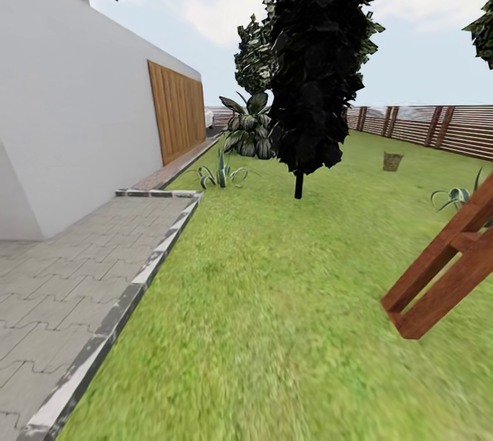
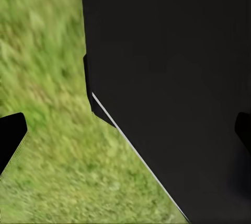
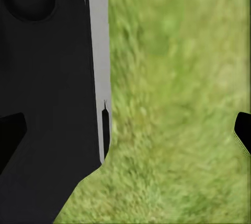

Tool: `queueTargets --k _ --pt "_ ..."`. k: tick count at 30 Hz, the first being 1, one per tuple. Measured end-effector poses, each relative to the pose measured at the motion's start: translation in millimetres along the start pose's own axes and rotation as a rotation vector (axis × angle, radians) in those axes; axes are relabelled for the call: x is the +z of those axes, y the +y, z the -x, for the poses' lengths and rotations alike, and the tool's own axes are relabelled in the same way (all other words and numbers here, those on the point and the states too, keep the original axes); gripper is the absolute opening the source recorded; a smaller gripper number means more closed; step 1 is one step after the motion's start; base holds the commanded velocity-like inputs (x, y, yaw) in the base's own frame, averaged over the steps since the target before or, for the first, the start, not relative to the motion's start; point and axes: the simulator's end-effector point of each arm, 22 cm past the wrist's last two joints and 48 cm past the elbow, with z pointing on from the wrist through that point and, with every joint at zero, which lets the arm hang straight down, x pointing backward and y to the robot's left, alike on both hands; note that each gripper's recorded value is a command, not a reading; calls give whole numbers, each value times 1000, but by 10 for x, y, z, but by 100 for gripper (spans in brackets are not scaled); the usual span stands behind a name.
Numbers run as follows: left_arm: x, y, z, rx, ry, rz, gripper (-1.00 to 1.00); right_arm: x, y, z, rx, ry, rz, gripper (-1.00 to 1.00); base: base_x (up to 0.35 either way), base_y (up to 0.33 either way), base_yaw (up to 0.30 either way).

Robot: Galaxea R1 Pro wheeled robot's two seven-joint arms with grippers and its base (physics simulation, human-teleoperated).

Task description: Take the three Easter eggs out of the wicker basket on the lawn in the garden, then place them on the lawn next to a single tree (choose any tree) so that all three eggs are next to the same tree and none are left in the basket.

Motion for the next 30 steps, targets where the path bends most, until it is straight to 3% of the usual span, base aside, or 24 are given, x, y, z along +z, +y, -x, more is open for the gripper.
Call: queueTargets --k 30 --pt "0 -40 0 0 0 -5 100 0 -3 3 1 -1 0 100 345 0 0"
